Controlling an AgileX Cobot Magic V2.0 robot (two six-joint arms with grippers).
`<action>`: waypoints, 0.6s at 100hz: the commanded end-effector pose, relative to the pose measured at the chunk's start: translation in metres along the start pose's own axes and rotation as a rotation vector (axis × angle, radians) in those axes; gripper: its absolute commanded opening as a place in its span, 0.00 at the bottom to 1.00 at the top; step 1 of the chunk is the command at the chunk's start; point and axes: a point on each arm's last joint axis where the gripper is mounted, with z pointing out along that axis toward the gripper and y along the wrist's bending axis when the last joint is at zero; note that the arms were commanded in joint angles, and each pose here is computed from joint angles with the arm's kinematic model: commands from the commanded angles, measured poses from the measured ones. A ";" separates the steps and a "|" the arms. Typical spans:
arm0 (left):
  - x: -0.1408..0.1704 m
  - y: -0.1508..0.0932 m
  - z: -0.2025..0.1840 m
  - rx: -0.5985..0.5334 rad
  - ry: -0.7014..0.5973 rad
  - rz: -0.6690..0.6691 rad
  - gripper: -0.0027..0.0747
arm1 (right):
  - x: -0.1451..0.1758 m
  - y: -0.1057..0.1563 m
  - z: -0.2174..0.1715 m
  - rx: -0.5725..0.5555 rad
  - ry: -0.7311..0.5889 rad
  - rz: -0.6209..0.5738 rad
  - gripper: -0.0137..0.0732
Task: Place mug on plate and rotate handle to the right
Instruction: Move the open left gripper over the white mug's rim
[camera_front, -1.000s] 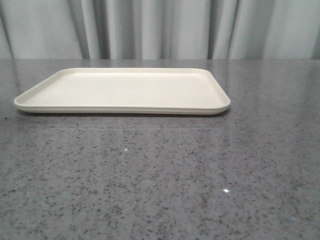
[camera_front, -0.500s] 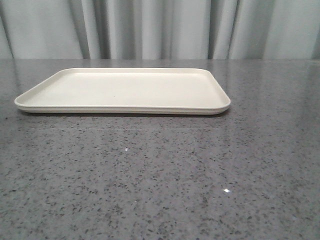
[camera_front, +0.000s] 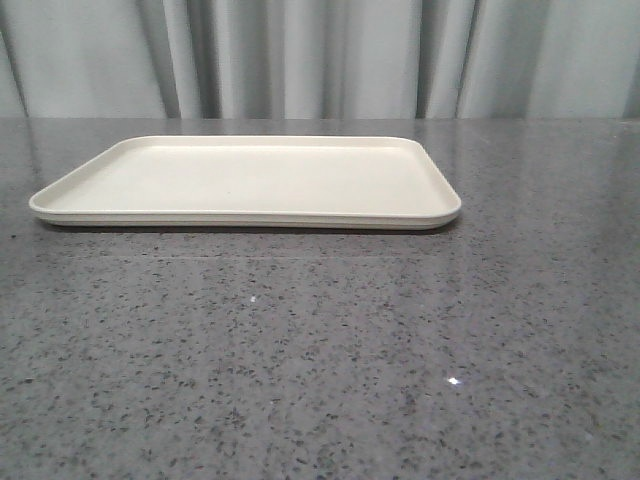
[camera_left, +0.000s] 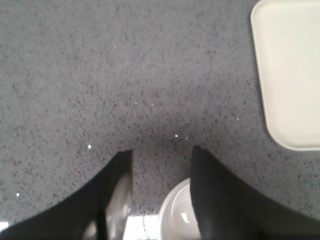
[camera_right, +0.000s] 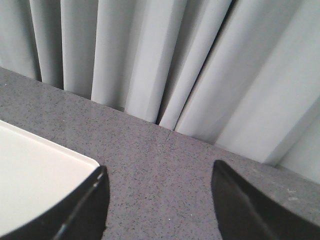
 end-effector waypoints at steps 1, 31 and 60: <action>0.007 0.000 0.006 -0.006 0.025 -0.004 0.40 | -0.016 -0.002 -0.009 0.038 -0.101 -0.012 0.69; 0.037 0.002 0.033 -0.037 0.159 0.037 0.40 | -0.015 -0.003 -0.006 0.035 -0.092 -0.010 0.69; 0.040 0.002 0.024 -0.040 0.131 0.037 0.40 | -0.014 -0.003 -0.003 0.032 -0.082 -0.008 0.69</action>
